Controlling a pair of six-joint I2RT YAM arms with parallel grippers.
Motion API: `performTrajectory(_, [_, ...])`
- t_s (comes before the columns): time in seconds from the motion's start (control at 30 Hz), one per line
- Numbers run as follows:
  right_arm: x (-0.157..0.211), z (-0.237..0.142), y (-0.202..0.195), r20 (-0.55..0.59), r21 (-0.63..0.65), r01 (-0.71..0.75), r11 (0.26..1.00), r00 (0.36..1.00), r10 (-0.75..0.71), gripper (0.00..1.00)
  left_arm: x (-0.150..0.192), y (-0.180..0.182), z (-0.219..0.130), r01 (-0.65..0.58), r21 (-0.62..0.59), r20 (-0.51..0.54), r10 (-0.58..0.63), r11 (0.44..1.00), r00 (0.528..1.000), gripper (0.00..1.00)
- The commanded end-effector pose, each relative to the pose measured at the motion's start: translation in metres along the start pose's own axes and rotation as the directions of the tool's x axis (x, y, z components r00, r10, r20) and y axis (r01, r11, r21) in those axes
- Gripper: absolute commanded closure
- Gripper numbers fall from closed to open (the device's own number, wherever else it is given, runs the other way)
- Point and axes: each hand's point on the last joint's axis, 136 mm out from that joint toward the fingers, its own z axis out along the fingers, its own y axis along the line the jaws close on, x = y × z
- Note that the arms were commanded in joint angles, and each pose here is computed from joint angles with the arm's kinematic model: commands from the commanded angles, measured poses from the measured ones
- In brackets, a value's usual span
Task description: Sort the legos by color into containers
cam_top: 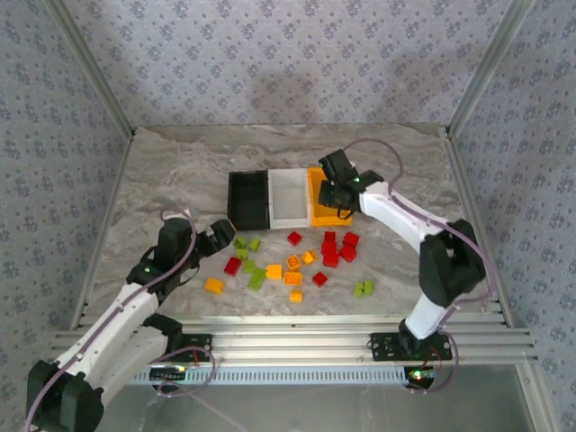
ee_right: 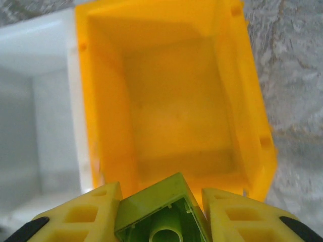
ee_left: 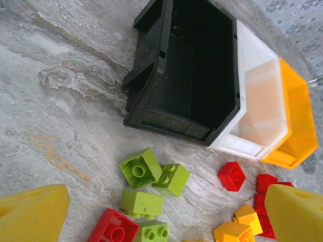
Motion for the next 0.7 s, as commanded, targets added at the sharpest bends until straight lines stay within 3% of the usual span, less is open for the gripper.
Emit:
performTrajectory(0.0, [-0.019,0.014,-0.002,0.005,0.035,-0.002,0.999,1.000,0.002,0.65,0.001,-0.006,-0.001,-0.071,0.007,-0.024,0.071,0.997,0.997,0.03])
performTrajectory(0.13, [-0.021,0.037,-0.002,-0.036,0.053,-0.025,0.998,0.999,0.027,0.60,0.008,-0.008,0.006,-0.128,0.010,-0.067,0.128,0.992,0.989,0.07])
performTrajectory(0.33, [-0.025,0.042,0.000,-0.031,0.037,-0.051,0.998,0.998,0.052,0.37,0.020,-0.016,0.012,-0.200,0.025,-0.128,0.201,0.980,0.971,0.08])
performTrajectory(0.67, [-0.005,0.005,0.001,0.038,-0.054,-0.078,0.995,0.996,0.080,0.32,0.045,-0.027,0.028,-0.393,0.000,-0.205,0.384,0.920,0.900,0.21])
